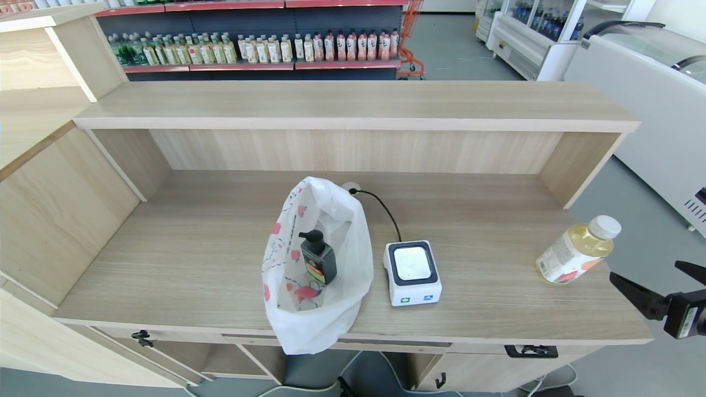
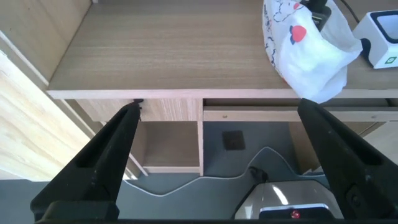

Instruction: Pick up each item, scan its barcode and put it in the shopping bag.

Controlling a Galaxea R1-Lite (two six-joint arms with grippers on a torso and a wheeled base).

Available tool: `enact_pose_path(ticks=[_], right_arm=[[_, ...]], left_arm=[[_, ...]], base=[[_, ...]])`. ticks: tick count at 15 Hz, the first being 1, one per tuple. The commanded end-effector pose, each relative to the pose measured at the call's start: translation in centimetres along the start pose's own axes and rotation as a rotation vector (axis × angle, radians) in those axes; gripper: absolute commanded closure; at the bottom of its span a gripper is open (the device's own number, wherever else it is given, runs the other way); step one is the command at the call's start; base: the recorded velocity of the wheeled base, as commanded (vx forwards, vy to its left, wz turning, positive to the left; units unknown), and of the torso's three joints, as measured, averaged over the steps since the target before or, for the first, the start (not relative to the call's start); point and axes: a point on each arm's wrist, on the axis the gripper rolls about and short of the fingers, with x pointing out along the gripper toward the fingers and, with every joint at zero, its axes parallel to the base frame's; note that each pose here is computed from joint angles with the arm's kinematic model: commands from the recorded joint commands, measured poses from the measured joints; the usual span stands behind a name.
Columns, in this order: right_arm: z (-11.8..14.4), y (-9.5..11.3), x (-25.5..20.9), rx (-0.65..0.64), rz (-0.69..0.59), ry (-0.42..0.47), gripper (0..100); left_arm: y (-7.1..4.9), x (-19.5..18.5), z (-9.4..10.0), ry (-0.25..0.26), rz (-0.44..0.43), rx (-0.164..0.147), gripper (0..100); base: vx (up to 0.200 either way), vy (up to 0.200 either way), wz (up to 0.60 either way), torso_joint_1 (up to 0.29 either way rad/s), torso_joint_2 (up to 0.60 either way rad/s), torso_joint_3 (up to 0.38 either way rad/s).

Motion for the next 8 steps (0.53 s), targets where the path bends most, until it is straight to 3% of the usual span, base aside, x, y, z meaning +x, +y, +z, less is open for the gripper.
enact_pose_path(ticks=[1, 6, 8], right_arm=[[-0.16, -0.04, 0.22, 0.004, 0.002, 0.011, 0], [-0.2, 0.07, 0.09, 0.003, 0.008, 0.01, 0], [-0.11, 0.1, 0.0, 0.003, 0.008, 0.004, 0]], left_arm=[[0.0, 0.0, 0.0, 0.0, 0.0, 0.0, 0], [0.0, 0.0, 0.0, 0.0, 0.0, 0.0, 0], [0.0, 0.0, 0.0, -0.001, -0.001, -0.002, 0]], base=[[0.0, -0.2, 0.0, 0.002, 0.0, 0.002], [0.0, -0.2, 0.0, 0.0, 0.0, 0.003], [0.0, 0.0, 0.0, 0.0, 0.0, 0.0]])
